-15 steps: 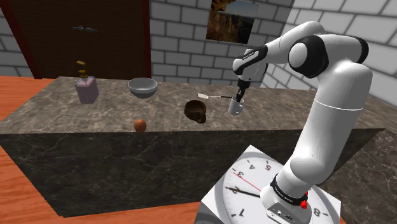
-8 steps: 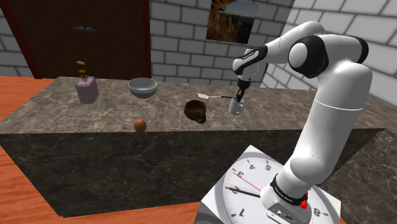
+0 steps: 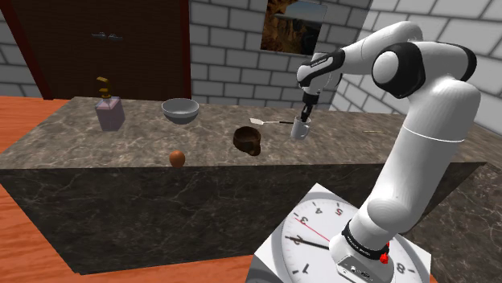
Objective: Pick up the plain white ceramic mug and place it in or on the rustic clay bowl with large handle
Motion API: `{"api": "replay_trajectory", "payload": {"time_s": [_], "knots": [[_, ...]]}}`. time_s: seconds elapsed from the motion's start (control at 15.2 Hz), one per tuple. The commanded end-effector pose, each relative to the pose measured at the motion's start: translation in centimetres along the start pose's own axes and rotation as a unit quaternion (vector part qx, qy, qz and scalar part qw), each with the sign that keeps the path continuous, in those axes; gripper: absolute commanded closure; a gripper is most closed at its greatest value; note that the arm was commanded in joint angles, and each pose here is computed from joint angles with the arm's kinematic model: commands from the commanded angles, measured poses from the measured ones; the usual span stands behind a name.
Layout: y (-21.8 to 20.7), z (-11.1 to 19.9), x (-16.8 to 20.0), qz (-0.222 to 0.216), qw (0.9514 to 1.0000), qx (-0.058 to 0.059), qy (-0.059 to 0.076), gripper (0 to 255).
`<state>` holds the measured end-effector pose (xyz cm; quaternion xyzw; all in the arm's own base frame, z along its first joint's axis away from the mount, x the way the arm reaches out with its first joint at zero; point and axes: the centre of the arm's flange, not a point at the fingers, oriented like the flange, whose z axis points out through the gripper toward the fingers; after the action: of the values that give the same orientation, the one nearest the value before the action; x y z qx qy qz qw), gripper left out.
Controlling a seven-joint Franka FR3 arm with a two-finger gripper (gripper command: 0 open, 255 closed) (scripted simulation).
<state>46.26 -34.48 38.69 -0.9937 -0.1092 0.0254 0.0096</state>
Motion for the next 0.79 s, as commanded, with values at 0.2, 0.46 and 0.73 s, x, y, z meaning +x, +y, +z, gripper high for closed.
{"api": "replay_trajectory", "payload": {"time_s": [0.2,0.46,0.73], "knots": [[-0.1,-2.5,-0.1,0.000,1.0000,0.000,0.000,255],[-0.1,-4.6,-0.2,0.000,1.0000,0.000,0.000,255],[-0.2,-6.8,-0.3,0.000,1.0000,0.000,0.000,255]]}}
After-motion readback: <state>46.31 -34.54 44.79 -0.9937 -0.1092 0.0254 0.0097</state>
